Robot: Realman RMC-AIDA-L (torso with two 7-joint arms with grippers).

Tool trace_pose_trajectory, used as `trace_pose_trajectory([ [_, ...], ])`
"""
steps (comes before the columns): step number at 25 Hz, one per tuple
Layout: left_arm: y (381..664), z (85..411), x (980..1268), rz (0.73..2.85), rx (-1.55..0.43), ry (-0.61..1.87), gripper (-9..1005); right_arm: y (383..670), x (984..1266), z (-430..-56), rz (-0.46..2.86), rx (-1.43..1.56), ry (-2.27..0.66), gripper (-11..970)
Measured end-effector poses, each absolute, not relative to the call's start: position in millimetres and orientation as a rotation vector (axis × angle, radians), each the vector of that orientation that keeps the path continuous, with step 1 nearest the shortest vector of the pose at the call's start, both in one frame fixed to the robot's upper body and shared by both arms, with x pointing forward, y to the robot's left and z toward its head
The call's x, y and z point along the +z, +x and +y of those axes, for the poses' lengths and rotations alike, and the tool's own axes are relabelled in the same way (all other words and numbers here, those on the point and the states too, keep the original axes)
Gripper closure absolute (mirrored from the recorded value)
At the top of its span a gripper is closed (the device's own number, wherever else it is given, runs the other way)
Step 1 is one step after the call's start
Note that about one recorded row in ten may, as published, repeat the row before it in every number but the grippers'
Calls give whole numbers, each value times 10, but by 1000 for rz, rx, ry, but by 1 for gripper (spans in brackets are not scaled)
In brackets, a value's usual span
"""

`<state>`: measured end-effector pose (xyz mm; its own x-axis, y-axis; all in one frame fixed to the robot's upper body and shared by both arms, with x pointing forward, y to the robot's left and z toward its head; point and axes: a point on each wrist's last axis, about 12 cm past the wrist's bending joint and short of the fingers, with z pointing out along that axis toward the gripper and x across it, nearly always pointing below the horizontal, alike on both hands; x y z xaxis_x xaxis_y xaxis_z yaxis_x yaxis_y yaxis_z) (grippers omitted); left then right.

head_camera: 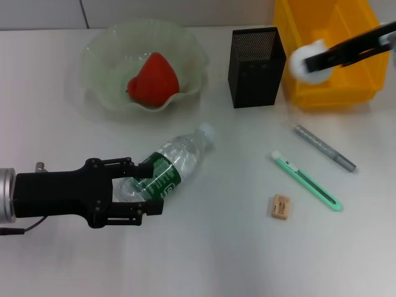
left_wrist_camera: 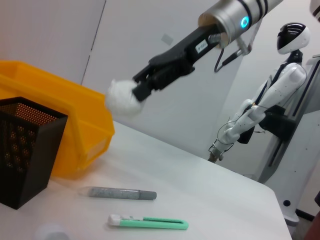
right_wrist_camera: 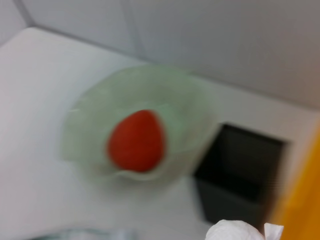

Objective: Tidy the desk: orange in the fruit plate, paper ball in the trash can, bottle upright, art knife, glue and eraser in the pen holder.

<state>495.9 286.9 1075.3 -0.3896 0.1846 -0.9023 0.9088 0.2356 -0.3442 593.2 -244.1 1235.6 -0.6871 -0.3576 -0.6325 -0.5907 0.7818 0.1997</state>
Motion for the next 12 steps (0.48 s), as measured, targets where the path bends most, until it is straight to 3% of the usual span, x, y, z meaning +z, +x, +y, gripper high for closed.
trace_pose_trajectory([
  [6,4970,2890,10762,1752,-1198,999,212,6056,12412,-2699,2378,299,-601,515],
  [12,4968,2882,10758,1757,-1205,987,212,6234,12220,-2758,2354,223,-499,497],
])
